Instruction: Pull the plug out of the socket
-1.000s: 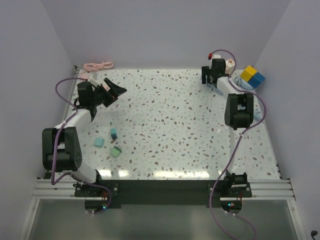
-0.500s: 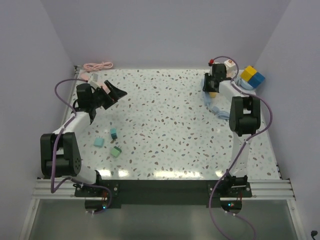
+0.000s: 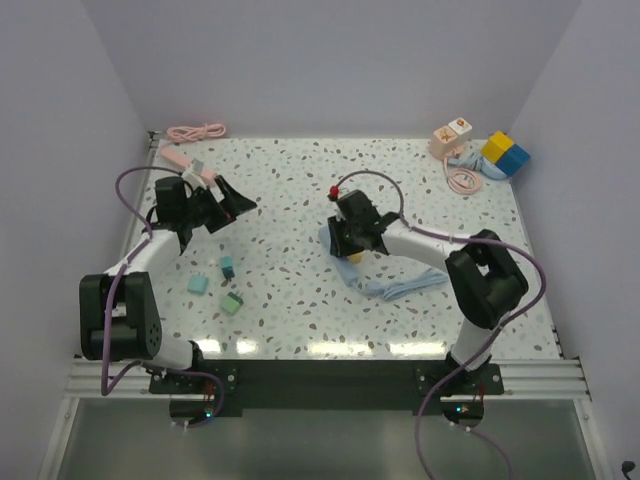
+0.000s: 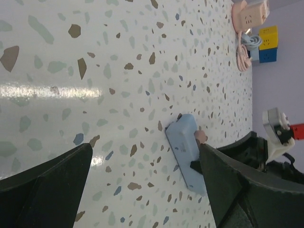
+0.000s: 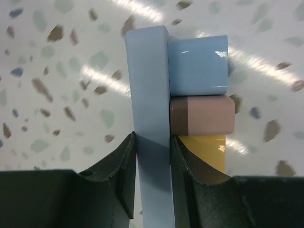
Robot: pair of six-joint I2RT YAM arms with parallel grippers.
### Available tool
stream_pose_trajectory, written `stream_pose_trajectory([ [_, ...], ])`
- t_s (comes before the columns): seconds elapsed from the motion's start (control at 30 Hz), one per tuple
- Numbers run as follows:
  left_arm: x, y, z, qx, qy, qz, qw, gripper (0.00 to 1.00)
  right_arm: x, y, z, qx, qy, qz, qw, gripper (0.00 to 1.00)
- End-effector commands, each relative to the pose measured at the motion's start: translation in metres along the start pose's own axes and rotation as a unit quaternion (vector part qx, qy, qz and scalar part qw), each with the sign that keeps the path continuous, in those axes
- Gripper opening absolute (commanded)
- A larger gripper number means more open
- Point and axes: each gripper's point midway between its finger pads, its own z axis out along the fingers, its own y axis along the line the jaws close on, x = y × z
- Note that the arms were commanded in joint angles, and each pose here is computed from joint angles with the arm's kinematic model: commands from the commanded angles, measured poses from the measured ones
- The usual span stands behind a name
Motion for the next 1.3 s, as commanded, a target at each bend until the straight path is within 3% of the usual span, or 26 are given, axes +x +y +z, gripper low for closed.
stream_pose_trajectory([
  [0.0, 0.015, -0.006, -0.008, 0.012, 0.023, 0.020, 0.999, 1.00, 0.044, 0.034, -0.018, -0.001, 0.030, 0.016, 0.999, 0.00],
  [0.07, 0.020, -0.006, -0.007, 0.011, 0.030, 0.024, 0.999, 1.00, 0.056, 0.040, -0.022, 0.005, 0.034, 0.013, 0.999, 0.01],
  [0.13, 0.030, -0.004, -0.007, 0.006, 0.051, 0.018, 0.999, 1.00, 0.060, 0.048, -0.030, -0.001, 0.032, 0.002, 0.999, 0.11],
  [0.17, 0.033, -0.006, -0.006, 0.006, 0.055, 0.020, 0.998, 1.00, 0.057, 0.052, -0.033, -0.013, 0.026, 0.002, 1.000, 0.29],
  [0.3, 0.036, -0.022, 0.000, -0.004, 0.066, 0.043, 0.997, 1.00, 0.015, 0.072, -0.067, -0.065, -0.052, -0.005, 0.996, 0.67],
  [0.37, 0.045, -0.031, 0.007, -0.016, 0.077, 0.055, 0.995, 1.00, -0.013, 0.080, -0.092, -0.083, -0.105, -0.005, 0.991, 0.79],
  [0.4, 0.046, -0.038, 0.008, -0.019, 0.081, 0.061, 0.995, 1.00, -0.024, 0.080, -0.098, -0.080, -0.125, -0.003, 0.989, 0.91],
  [0.57, 0.079, -0.058, 0.026, -0.054, 0.114, 0.071, 0.990, 1.00, -0.059, 0.049, -0.126, -0.008, -0.175, 0.045, 0.983, 0.96],
  [0.8, 0.136, -0.071, 0.045, -0.092, 0.158, 0.052, 0.982, 0.97, -0.038, -0.013, -0.141, 0.063, -0.165, 0.163, 0.971, 0.98],
  [1.0, 0.161, -0.081, 0.062, -0.138, 0.158, 0.042, 0.977, 0.98, -0.025, -0.027, -0.156, 0.081, -0.181, 0.180, 0.963, 0.98],
  [1.27, 0.175, -0.058, 0.084, -0.207, 0.152, 0.003, 0.966, 0.95, -0.012, -0.032, -0.162, 0.086, -0.173, 0.194, 0.962, 0.98],
])
